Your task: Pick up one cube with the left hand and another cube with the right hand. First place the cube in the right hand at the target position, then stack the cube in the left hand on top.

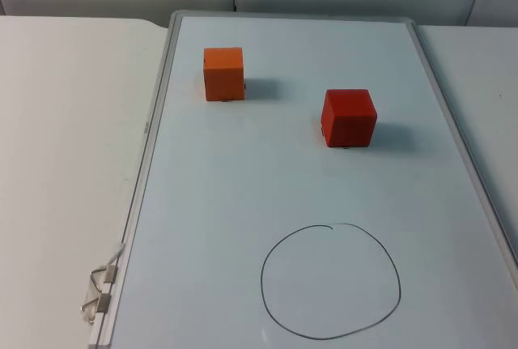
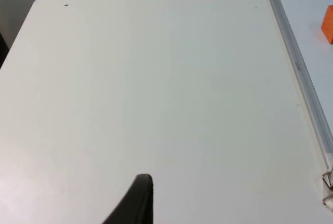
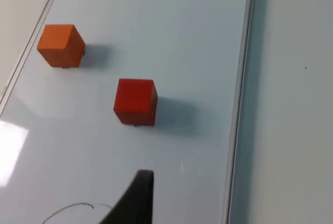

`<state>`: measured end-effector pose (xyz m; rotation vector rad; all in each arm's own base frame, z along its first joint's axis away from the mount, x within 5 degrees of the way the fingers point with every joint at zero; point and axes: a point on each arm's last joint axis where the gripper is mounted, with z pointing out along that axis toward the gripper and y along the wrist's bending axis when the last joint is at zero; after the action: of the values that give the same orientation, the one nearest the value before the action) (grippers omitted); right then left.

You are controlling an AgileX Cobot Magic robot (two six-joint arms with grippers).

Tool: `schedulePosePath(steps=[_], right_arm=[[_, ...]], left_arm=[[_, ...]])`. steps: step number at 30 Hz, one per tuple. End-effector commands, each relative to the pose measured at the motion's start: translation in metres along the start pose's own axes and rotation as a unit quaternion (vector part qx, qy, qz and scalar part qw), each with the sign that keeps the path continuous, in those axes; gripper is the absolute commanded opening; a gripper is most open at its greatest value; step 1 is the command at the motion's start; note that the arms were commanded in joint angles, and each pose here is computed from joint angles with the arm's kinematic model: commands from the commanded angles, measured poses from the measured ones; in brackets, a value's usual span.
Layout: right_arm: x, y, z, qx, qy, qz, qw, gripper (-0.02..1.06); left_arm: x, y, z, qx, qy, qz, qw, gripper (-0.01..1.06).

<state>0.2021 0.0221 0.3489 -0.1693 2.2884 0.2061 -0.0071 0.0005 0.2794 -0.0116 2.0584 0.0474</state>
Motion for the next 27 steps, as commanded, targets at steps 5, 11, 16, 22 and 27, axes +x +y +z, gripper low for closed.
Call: schedulePosePath(steps=[5, 11, 16, 22, 27], right_arm=[[-0.056, 0.008, 0.048, -0.027, 0.008, -0.022, 0.9994, 1.03], [-0.079, 0.045, 0.095, -0.055, 0.036, -0.044, 0.9969, 1.03], [-0.083, 0.08, 0.14, -0.042, 0.072, -0.052, 0.9951, 1.03], [-0.071, 0.109, 0.193, 0.004, 0.113, -0.051, 0.9922, 1.03], [-0.06, 0.11, 0.222, 0.027, 0.136, -0.019, 0.9902, 1.03]], left_arm=[[0.0, 0.0, 0.0, -0.001, -0.006, -0.004, 1.0, 1.05], [0.0, 0.0, 0.0, -0.001, -0.006, -0.004, 1.0, 1.05], [0.0, 0.0, 0.0, -0.001, -0.006, -0.004, 1.0, 1.05], [0.0, 0.0, 0.0, -0.001, -0.006, -0.004, 1.0, 1.05], [0.0, 0.0, 0.0, -0.001, -0.006, -0.004, 1.0, 1.05]])
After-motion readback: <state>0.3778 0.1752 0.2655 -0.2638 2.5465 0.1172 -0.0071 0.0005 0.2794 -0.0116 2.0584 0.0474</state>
